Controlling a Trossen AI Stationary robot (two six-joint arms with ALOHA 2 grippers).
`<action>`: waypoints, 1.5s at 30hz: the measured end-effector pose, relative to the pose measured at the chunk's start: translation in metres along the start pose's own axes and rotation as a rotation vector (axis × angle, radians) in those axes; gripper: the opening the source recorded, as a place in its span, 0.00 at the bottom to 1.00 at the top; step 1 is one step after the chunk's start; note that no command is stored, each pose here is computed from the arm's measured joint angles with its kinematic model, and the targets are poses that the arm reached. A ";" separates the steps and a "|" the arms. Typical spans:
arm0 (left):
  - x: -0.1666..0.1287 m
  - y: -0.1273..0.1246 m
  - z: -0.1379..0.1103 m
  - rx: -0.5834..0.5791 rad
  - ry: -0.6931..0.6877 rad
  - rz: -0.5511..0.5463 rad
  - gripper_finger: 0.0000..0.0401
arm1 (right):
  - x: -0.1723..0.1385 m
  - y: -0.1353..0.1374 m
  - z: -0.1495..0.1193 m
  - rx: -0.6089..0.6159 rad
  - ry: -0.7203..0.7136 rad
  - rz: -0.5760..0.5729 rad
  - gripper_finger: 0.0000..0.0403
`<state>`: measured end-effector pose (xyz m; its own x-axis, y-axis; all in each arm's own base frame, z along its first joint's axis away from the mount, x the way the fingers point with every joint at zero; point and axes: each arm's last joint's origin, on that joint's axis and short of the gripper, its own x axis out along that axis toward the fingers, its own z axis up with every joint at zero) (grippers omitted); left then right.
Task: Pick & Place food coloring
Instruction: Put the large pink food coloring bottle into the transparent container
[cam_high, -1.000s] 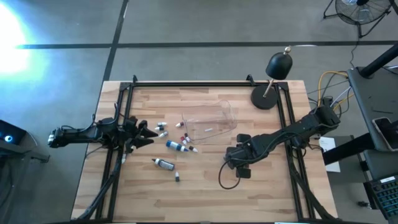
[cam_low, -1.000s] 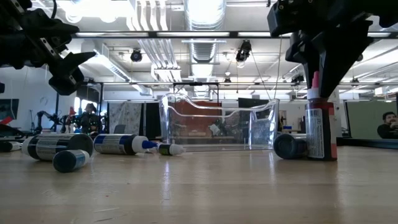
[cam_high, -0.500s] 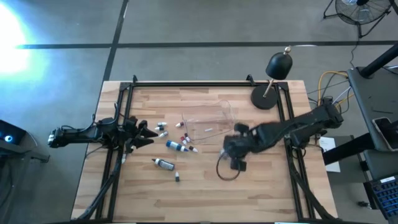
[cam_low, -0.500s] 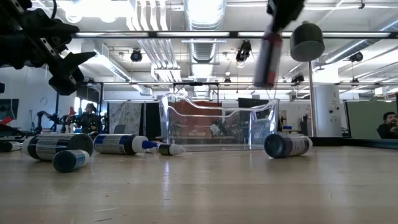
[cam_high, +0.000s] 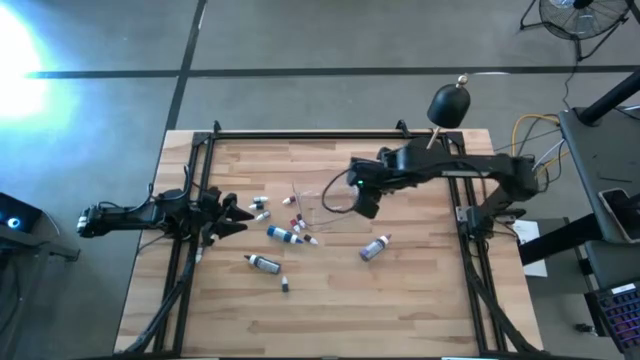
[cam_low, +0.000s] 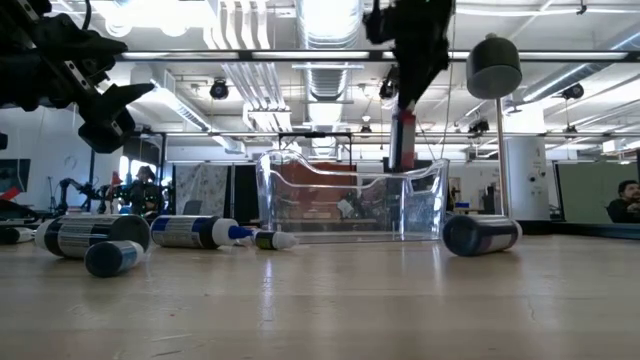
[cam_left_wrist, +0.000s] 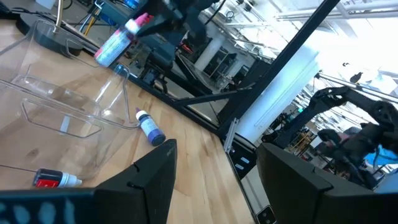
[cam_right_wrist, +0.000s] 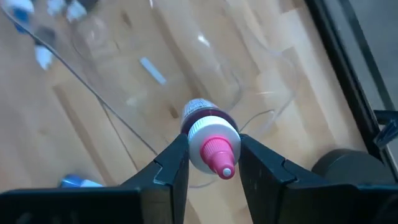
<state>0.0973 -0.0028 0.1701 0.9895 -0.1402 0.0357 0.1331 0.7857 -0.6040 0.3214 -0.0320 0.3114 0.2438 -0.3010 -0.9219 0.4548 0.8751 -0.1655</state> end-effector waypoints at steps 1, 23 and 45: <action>0.000 0.000 0.000 0.000 0.001 0.002 0.49 | 0.006 0.002 0.001 -0.021 0.018 -0.006 0.26; 0.000 0.000 0.000 -0.001 0.004 0.004 0.49 | 0.070 0.014 -0.032 -0.052 0.170 0.040 0.40; 0.000 0.000 0.000 -0.001 0.004 0.004 0.49 | 0.079 0.014 0.003 -0.098 0.103 0.169 0.48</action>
<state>0.0978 -0.0027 0.1696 0.9897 -0.1400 0.0299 0.1294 0.7857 -0.6049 0.3499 -0.0444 0.2375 0.2183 -0.1104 -0.9696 0.3281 0.9440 -0.0337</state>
